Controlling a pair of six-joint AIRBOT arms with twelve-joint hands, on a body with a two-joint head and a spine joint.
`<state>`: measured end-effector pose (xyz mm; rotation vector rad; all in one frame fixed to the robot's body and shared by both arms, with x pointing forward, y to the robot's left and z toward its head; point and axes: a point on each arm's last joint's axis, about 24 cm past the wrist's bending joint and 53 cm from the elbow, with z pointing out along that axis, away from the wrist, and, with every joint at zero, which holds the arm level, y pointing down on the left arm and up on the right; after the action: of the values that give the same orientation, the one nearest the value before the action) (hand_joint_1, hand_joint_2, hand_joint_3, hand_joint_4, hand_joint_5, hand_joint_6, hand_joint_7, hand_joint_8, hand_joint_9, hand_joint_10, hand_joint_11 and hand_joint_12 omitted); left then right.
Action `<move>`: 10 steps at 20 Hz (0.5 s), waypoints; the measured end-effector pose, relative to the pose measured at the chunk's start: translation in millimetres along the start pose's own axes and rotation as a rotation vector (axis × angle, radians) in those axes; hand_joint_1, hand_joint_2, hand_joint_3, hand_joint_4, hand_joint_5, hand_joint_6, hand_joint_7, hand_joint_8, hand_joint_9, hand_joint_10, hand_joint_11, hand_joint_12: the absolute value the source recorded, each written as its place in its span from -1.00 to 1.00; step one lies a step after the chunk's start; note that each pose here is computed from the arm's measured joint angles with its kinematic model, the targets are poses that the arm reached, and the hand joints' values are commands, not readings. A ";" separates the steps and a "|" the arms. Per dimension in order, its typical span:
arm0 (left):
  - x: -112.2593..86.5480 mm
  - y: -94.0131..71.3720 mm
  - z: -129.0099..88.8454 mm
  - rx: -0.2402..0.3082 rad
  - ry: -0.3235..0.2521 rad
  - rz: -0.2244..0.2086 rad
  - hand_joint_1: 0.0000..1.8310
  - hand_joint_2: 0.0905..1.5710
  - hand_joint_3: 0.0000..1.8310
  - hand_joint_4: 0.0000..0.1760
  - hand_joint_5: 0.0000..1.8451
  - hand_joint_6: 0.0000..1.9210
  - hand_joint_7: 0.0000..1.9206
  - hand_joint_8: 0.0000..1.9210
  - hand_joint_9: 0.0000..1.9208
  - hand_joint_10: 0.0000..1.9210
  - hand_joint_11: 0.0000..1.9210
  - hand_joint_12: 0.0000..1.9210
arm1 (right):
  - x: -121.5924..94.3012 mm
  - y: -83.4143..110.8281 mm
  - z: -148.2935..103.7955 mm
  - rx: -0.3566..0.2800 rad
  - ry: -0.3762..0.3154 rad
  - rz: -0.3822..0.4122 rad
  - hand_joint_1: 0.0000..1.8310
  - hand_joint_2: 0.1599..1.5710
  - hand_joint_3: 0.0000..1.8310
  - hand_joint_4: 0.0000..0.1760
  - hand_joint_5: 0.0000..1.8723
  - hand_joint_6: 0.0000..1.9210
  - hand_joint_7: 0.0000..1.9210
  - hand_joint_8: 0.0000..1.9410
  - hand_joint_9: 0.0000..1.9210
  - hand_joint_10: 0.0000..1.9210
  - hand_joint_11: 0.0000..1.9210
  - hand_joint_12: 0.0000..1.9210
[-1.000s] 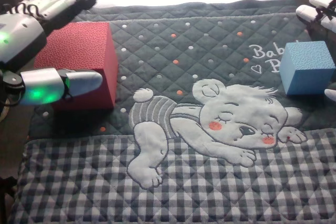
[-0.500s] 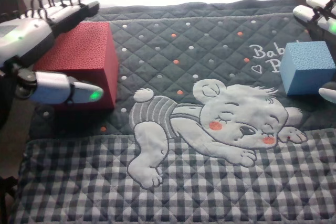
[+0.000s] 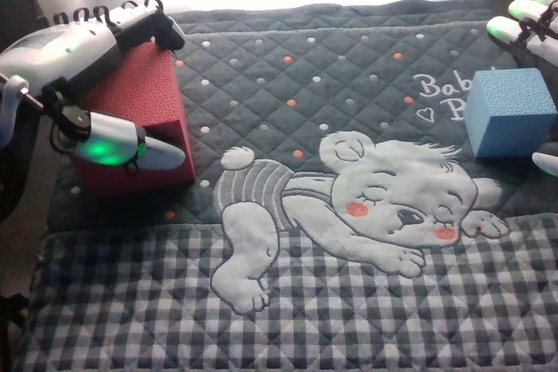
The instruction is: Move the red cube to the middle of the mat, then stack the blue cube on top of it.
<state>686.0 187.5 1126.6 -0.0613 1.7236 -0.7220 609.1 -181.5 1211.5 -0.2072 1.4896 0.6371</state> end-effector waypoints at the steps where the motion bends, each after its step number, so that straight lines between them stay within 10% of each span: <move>1: 2.2 -4.2 -1.5 0.016 0.008 0.018 0.50 0.37 -0.99 0.17 -0.91 0.75 -0.98 0.78 -0.88 0.99 -0.67 1.00 | 0.9 -0.6 -0.1 0.003 0.004 0.002 -0.50 0.60 -0.99 -1.00 -1.00 -1.00 -1.00 -1.00 -1.00 -1.00 -1.00 -1.00; 7: -4.5 -19.2 -10.0 0.072 -0.013 -0.007 0.35 0.50 -0.97 0.35 -0.93 0.60 -0.96 0.58 -0.79 0.87 -0.61 1.00 | 1.1 0.2 0.2 0.000 0.002 0.003 -0.55 0.61 -1.00 -1.00 -1.00 -1.00 -1.00 -1.00 -1.00 -1.00 -1.00 -1.00; 10: -22.6 -67.1 -21.3 0.240 -0.076 -0.005 0.46 0.44 -1.00 -0.21 -0.85 0.59 -0.86 0.45 -0.75 0.75 -0.63 0.98 | 2.2 0.1 0.8 0.003 0.002 0.009 -0.57 0.61 -1.00 -1.00 -1.00 -1.00 -1.00 -1.00 -1.00 -1.00 -1.00 -1.00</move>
<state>651.4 151.8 1181.3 0.0717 1.5552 -0.9137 609.6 -180.5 1209.5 -0.1994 1.4940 0.6423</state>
